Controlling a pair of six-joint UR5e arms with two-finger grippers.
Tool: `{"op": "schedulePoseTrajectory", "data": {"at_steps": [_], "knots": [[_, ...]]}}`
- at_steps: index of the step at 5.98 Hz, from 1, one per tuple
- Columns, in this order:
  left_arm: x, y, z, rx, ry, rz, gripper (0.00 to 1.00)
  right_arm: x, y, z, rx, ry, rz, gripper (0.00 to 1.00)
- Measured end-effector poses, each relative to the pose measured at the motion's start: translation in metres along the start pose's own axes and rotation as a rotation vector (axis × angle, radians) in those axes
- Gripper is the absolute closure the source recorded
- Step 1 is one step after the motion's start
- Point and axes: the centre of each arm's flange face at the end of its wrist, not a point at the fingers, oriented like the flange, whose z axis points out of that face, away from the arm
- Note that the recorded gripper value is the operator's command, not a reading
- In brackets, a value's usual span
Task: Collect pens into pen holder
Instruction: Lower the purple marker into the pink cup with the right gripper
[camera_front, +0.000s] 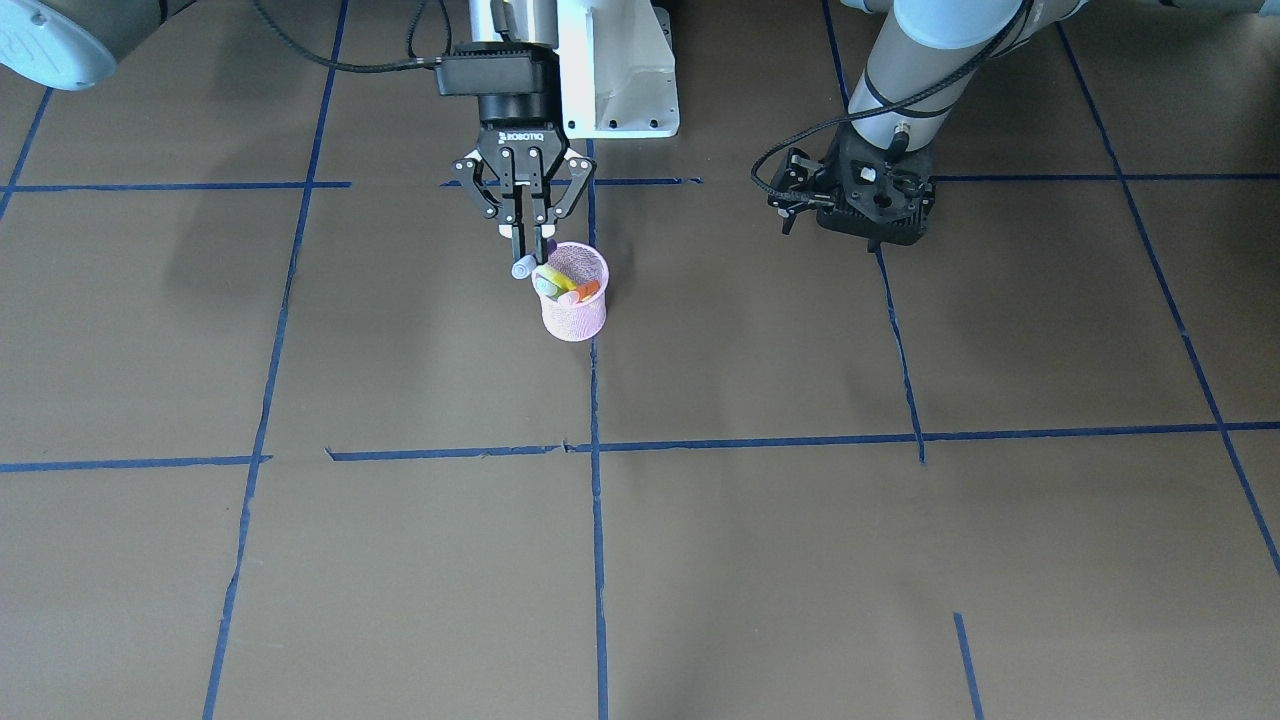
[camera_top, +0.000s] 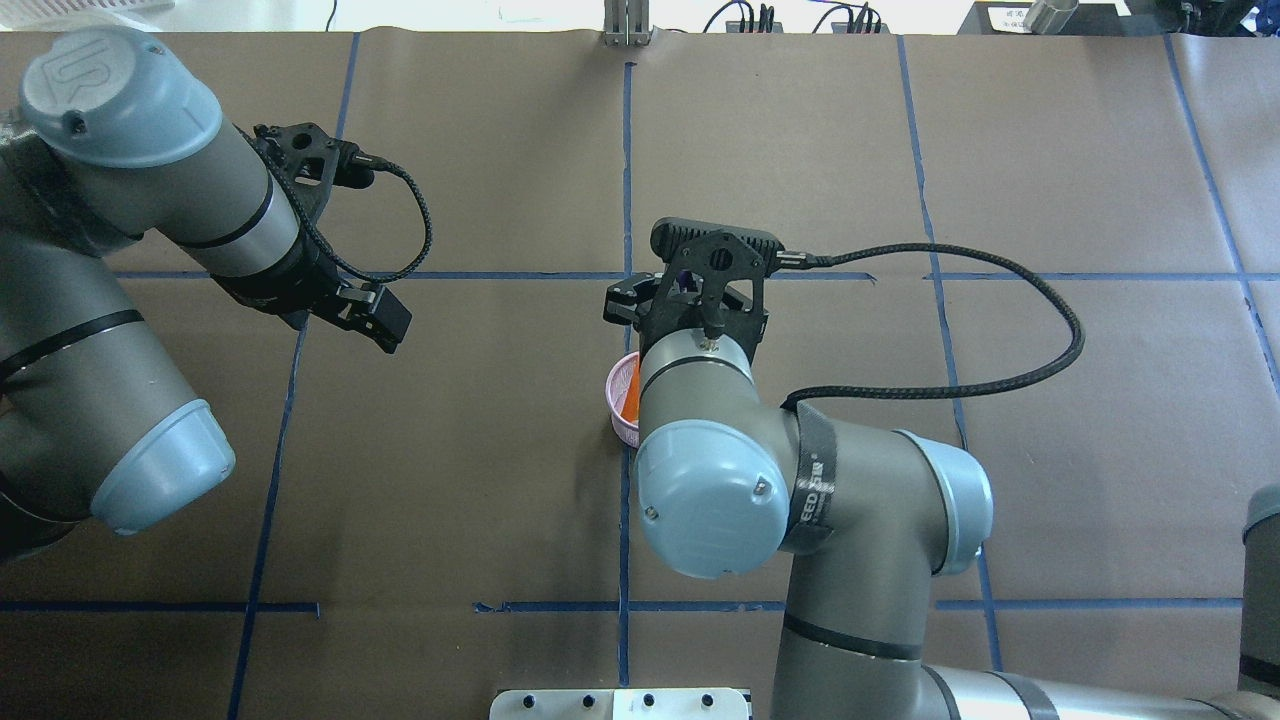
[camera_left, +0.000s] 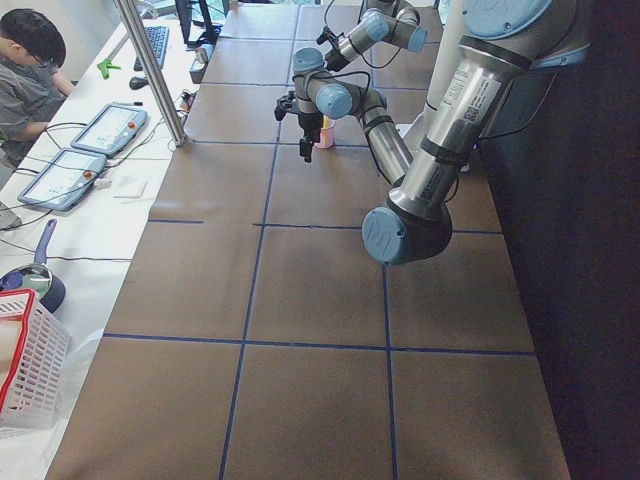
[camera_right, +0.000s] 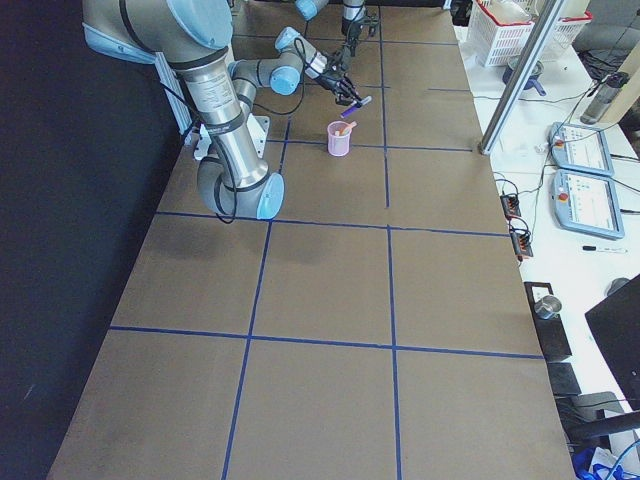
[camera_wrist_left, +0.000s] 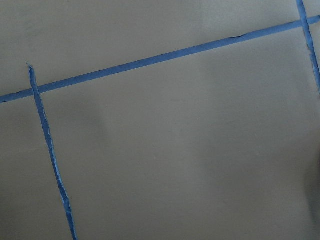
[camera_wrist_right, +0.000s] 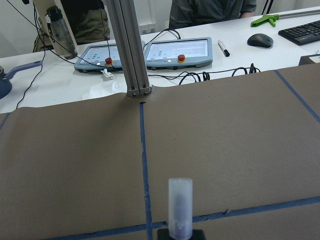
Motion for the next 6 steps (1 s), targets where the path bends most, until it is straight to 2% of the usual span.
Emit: {"op": "schedulePoseTrajectory", "data": {"at_steps": [2,4,5,6], "knots": [[0.0,0.0,-0.001,0.0,0.003,0.002,0.0,-0.007,0.035,0.012,0.067,0.03,0.0,1.0],[0.0,0.001,-0.003,0.002,0.005,0.004,0.0,-0.013,0.063,0.02,0.096,0.045,0.004,0.96],[0.0,0.001,-0.003,0.002,0.005,0.004,0.0,-0.015,0.073,0.017,0.097,0.041,0.0,0.01],[0.0,0.002,-0.003,0.002,0.006,0.003,0.0,-0.016,0.078,0.015,0.094,0.038,-0.007,0.0]]}}
